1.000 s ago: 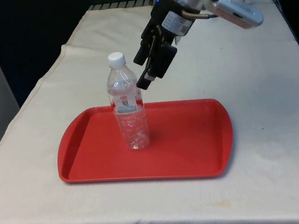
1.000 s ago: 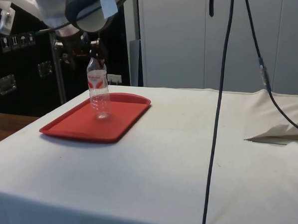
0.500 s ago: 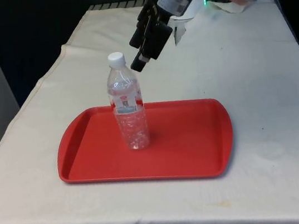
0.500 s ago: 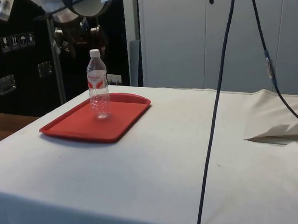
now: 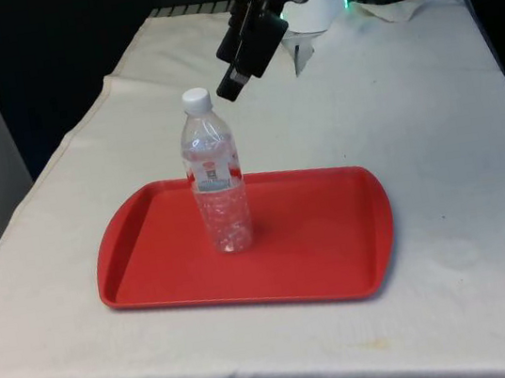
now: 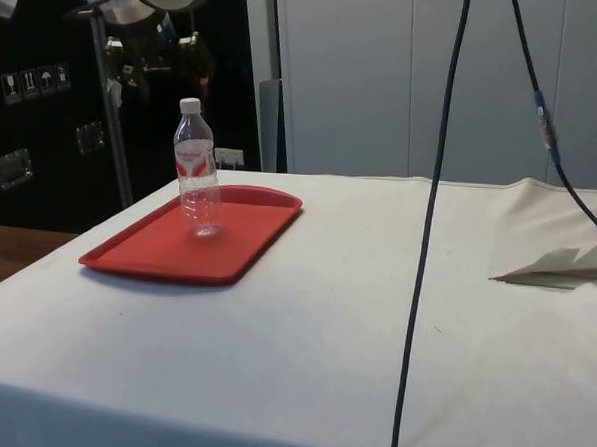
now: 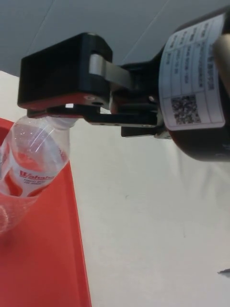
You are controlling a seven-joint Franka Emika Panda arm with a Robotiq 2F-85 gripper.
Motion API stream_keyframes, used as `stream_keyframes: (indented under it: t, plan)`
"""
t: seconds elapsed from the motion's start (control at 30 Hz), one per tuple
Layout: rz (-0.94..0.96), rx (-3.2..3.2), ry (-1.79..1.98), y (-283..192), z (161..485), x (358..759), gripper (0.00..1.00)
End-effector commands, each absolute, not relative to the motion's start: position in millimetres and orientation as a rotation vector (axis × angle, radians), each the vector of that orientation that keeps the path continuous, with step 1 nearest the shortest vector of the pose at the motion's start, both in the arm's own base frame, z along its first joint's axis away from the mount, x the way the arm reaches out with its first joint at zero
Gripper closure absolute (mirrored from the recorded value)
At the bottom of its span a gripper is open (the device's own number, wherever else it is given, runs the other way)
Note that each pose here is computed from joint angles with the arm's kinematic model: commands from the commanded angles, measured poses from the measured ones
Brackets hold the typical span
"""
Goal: Place the bottle upright on the tray.
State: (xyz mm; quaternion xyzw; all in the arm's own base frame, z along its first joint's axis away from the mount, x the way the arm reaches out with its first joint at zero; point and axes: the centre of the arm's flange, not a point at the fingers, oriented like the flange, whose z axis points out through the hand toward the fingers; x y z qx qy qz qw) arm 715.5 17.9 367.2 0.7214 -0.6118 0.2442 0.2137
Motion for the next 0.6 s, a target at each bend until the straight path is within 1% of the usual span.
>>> stream_keyframes:
  t: [0.0,0.57]
  plan:
    - [0.662,2.019,-1.716,17.4,369.1,715.5,0.0]
    - [0.622,2.051,-1.814,18.4,371.1,717.3,0.0]
